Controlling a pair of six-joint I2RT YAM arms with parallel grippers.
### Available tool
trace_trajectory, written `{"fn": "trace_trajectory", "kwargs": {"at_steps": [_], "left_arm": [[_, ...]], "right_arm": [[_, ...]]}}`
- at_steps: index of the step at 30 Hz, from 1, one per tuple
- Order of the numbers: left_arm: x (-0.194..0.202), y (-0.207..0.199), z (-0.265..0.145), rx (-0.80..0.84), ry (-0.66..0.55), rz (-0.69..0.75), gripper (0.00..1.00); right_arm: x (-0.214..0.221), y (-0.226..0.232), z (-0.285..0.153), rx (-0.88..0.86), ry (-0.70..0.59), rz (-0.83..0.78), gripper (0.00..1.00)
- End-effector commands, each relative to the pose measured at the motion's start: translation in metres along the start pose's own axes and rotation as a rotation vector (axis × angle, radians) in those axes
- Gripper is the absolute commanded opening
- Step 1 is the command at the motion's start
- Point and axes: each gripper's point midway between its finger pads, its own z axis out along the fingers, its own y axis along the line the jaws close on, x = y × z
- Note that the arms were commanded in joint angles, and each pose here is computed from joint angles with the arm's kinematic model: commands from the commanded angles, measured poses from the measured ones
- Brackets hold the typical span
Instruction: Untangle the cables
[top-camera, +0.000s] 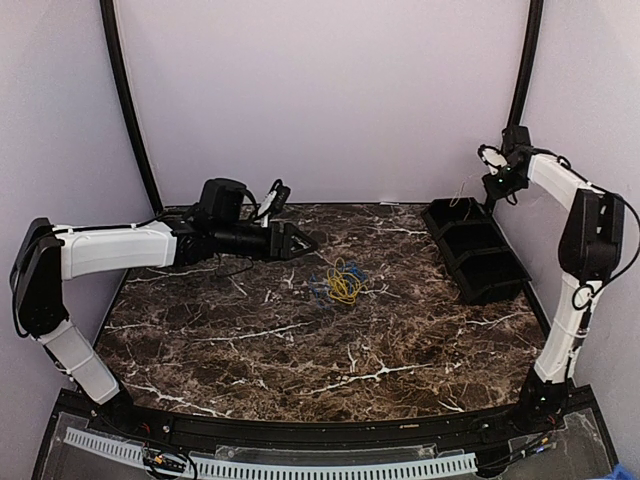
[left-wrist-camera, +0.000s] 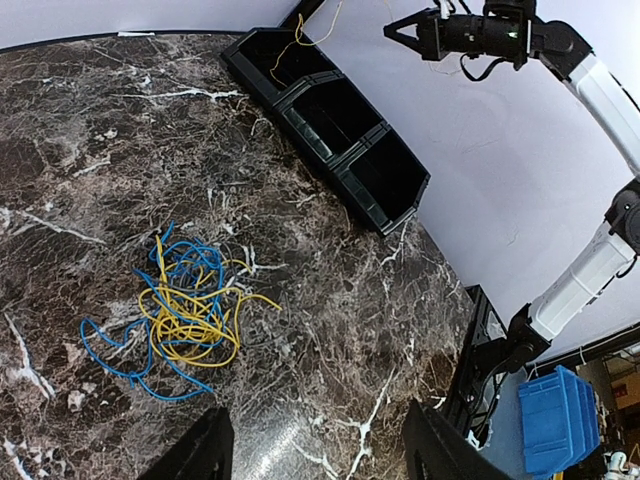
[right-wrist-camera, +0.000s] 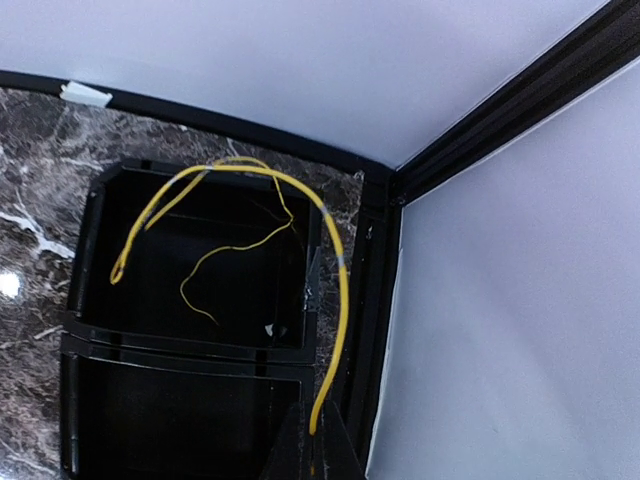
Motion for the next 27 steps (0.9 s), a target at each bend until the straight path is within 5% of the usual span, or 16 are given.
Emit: {"fn": "trace_trajectory", "kwargs": {"at_steps": [1, 15, 27], "left_arm": [[-0.002, -0.008, -0.004, 0.022, -0.015, 0.015, 0.61], [0.003, -0.004, -0.004, 0.011, -0.015, -0.018, 0.61], [0.005, -0.005, 0.001, 0.011, -0.003, -0.035, 0.61]], "right_arm": [[0.015, 0.009, 0.039, 0.031, 0.101, -0.076, 0.00], [-0.026, 0.057, 0.103, 0.082, 0.053, -0.276, 0.00], [-0.029, 0.092, 0.138, -0.073, -0.051, -0.211, 0.00]]}}
